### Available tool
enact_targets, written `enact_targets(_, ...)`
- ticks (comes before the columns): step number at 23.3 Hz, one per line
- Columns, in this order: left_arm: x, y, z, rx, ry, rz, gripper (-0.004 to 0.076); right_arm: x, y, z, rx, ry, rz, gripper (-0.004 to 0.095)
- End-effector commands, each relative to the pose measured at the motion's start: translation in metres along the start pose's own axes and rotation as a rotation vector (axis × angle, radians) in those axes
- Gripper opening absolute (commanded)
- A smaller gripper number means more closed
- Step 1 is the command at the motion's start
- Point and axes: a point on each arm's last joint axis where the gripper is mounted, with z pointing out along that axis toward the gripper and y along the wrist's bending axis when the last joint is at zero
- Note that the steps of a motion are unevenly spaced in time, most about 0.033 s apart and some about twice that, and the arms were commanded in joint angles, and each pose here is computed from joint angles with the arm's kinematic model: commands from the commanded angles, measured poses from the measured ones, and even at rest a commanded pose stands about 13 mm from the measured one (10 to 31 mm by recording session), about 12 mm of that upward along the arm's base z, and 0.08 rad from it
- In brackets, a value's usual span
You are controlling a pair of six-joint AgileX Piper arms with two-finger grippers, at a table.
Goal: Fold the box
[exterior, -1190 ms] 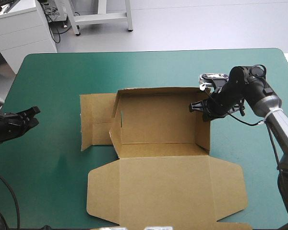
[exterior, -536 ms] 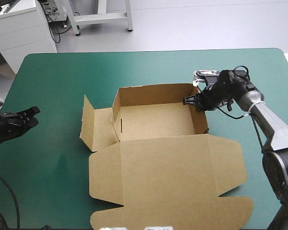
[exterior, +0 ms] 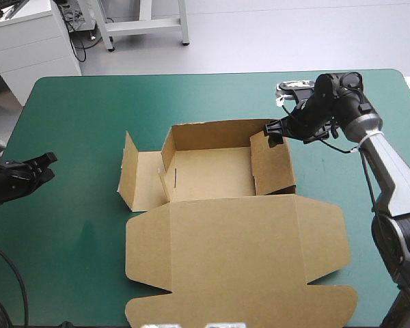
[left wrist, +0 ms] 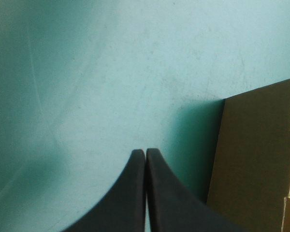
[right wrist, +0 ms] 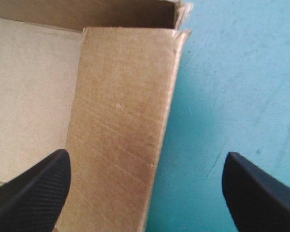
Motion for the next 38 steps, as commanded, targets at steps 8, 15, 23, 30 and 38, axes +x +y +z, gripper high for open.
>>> enact_targets(8, -0.007, -0.011, -0.012, 0.040, -0.067, 0.000, -0.0032, 0.029, 0.009, -0.095, 0.050, -0.175, 0.001, 0.0819)
enact_targets(15, -0.006, -0.012, -0.012, 0.044, -0.058, 0.000, -0.0032, 0.044, 0.025, -0.074, 0.110, -0.132, 0.042, 0.0819)
enact_targets(23, -0.006, -0.012, -0.012, 0.045, -0.060, 0.002, -0.0032, 0.025, 0.017, 0.008, 0.145, 0.046, 0.047, 0.0819)
enact_targets(30, -0.002, -0.023, -0.006, 0.049, -0.041, 0.073, -0.0032, 0.023, 0.021, 0.022, 0.099, 0.073, 0.049, 0.0802)
enact_targets(38, -0.002, -0.024, -0.005, 0.054, -0.043, 0.071, -0.0032, 0.025, 0.021, 0.040, 0.080, 0.142, 0.060, 0.0507)
